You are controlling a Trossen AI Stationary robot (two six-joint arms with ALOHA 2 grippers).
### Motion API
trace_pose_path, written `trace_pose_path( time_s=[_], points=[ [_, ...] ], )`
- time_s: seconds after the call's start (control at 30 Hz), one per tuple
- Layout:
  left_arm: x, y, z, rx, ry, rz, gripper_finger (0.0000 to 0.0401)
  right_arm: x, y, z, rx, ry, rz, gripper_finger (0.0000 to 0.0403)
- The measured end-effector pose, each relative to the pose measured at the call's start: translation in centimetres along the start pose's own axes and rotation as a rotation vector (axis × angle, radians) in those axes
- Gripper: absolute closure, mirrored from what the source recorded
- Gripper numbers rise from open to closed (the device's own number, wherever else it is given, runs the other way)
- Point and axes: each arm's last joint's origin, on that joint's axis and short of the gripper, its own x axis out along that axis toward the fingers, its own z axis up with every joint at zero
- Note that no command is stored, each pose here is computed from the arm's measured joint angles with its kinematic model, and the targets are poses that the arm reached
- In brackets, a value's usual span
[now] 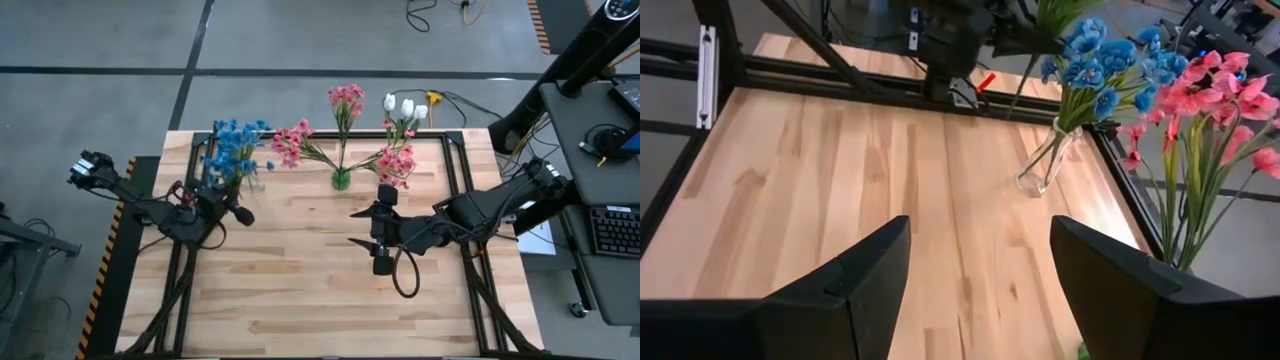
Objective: Sort flowers into vase by color
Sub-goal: Put the blue flowers into the left transparent vase
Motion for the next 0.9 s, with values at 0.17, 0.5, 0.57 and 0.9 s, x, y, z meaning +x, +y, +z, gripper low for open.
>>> trace_pose_path(
  time_s=[0.17, 0.5, 0.57, 0.9],
  points=[
    [0.6, -0.3, -0.2, 0.016, 0.003, 0.032, 0.0389, 0.1, -0.1, 0.0, 0.009, 0.0, -0.004, 0.017],
    [0.8, -0.3, 0.1, 0.021, 0.004, 0.014, 0.0388, 0.2, 0.0, 0.0, 0.01, -0.002, -0.004, 0.0172],
    [0.7, -0.5, 0.4, -0.035, 0.001, -0.068, 0.0389, 0.2, 0.0, -0.1, 0.009, -0.001, -0.004, 0.0172],
    [-0.5, -0.6, 1.6, -0.071, -0.565, -0.744, 0.0395, 0.3, 0.0, -0.3, -0.002, 0.005, -0.005, 0.0172]
  ],
)
